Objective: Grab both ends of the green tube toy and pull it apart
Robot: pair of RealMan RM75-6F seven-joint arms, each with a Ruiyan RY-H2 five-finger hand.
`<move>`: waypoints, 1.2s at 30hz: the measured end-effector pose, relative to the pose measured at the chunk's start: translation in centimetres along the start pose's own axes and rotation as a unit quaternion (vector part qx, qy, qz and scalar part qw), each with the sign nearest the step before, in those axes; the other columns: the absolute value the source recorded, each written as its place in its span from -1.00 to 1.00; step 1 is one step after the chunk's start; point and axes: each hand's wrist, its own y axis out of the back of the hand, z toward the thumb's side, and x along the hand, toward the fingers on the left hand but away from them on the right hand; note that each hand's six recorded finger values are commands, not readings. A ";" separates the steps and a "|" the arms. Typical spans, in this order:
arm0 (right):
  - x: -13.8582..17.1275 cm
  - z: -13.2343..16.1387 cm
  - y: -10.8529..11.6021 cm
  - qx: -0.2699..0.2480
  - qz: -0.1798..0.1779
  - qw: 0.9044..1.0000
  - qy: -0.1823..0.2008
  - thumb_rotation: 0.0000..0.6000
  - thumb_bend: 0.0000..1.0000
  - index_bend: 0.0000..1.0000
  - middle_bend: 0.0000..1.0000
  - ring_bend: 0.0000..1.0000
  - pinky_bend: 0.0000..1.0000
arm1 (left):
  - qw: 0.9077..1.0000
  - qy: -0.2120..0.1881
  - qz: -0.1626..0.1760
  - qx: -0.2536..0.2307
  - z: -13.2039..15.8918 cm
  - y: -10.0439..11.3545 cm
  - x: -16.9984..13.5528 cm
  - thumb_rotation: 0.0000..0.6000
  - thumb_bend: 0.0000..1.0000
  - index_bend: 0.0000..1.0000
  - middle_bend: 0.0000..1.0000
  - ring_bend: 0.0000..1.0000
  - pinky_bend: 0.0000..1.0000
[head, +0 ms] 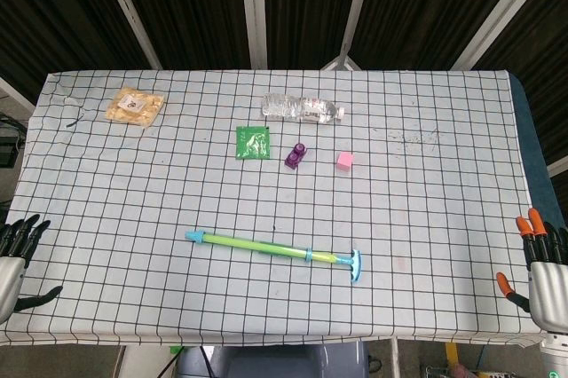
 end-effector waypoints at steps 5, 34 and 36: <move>0.1 0.0 0.0 0.001 0.000 1.000 0.002 1.00 -0.37 -1.00 -1.00 -1.00 -1.00 | 1.000 -0.003 0.007 -0.004 0.1 0.2 0.0 1.00 -0.94 -1.00 -1.00 -1.00 -1.00; -0.7 6.5 -1.6 -0.078 0.052 0.990 0.109 1.00 -0.37 -0.54 -0.65 -1.00 -1.00 | 1.000 -0.006 0.009 -0.004 0.5 0.0 0.1 1.00 -0.94 -1.00 -1.00 -1.00 -1.00; -0.9 8.0 -2.0 -0.081 0.060 0.987 0.123 1.00 -0.37 -0.54 -0.65 -1.00 -1.00 | 1.000 -0.005 0.009 -0.004 0.5 -0.1 0.1 1.00 -0.94 -1.00 -1.00 -1.00 -1.00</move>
